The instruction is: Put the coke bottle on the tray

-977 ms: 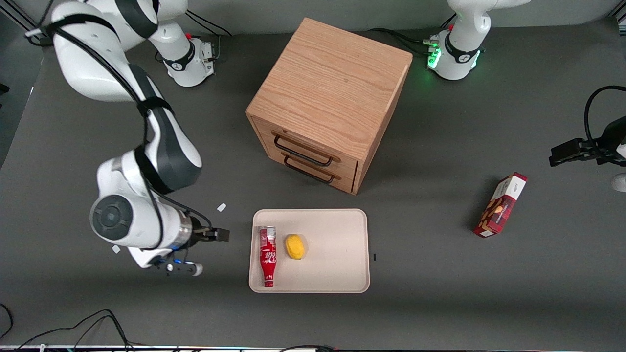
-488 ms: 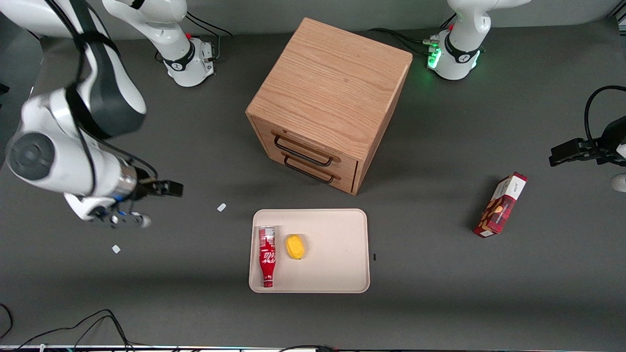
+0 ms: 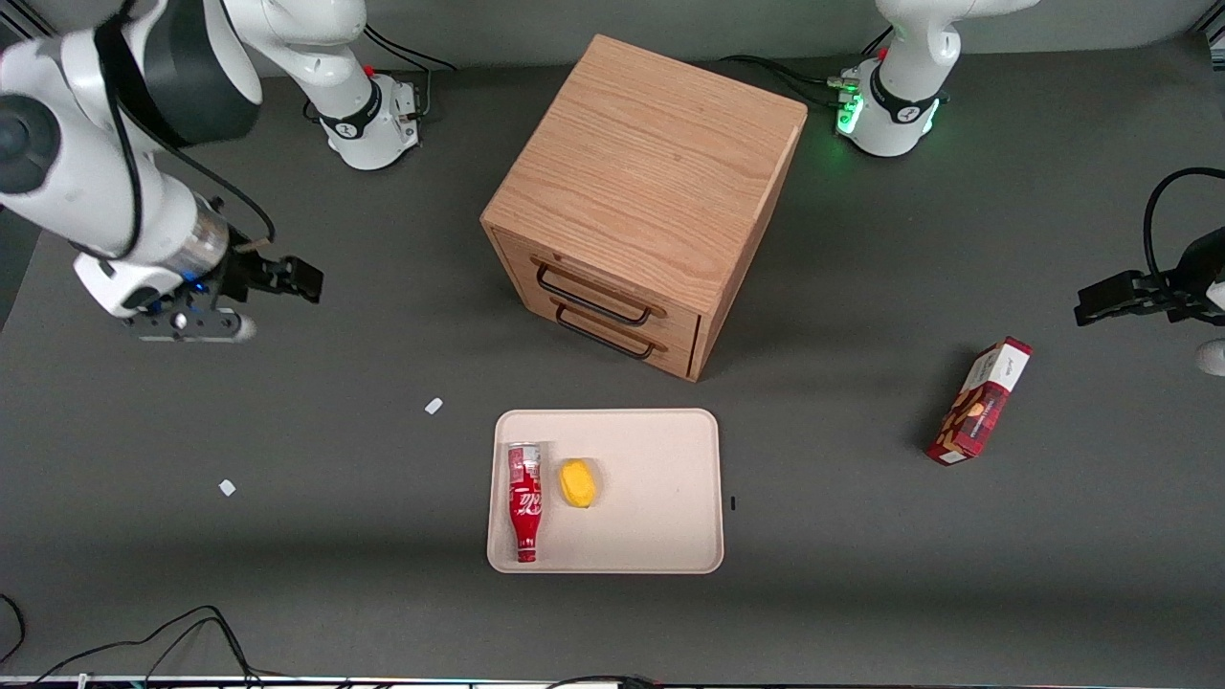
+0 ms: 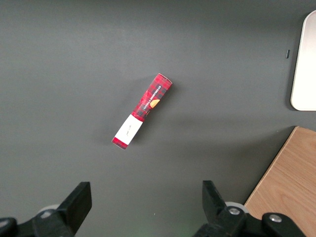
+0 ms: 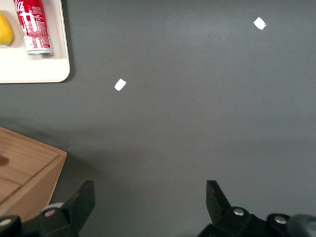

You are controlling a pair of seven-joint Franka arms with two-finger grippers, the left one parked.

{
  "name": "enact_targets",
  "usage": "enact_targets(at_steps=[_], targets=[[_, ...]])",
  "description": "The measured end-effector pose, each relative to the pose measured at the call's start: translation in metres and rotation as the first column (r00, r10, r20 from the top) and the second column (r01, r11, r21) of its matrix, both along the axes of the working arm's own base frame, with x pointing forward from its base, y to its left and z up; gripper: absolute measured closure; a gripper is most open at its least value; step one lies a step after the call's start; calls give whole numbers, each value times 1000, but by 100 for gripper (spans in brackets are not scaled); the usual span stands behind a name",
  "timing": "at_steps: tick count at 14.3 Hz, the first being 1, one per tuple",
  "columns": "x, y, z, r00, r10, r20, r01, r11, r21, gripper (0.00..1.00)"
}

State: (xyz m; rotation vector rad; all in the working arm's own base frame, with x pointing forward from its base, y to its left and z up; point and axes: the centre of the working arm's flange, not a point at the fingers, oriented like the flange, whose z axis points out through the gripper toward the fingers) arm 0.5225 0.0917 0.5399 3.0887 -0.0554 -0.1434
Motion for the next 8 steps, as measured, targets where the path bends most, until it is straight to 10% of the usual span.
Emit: enact_targets(at_steps=[8], targets=[[-29, -41, 30, 1000, -19, -2, 20, 996, 93, 0]])
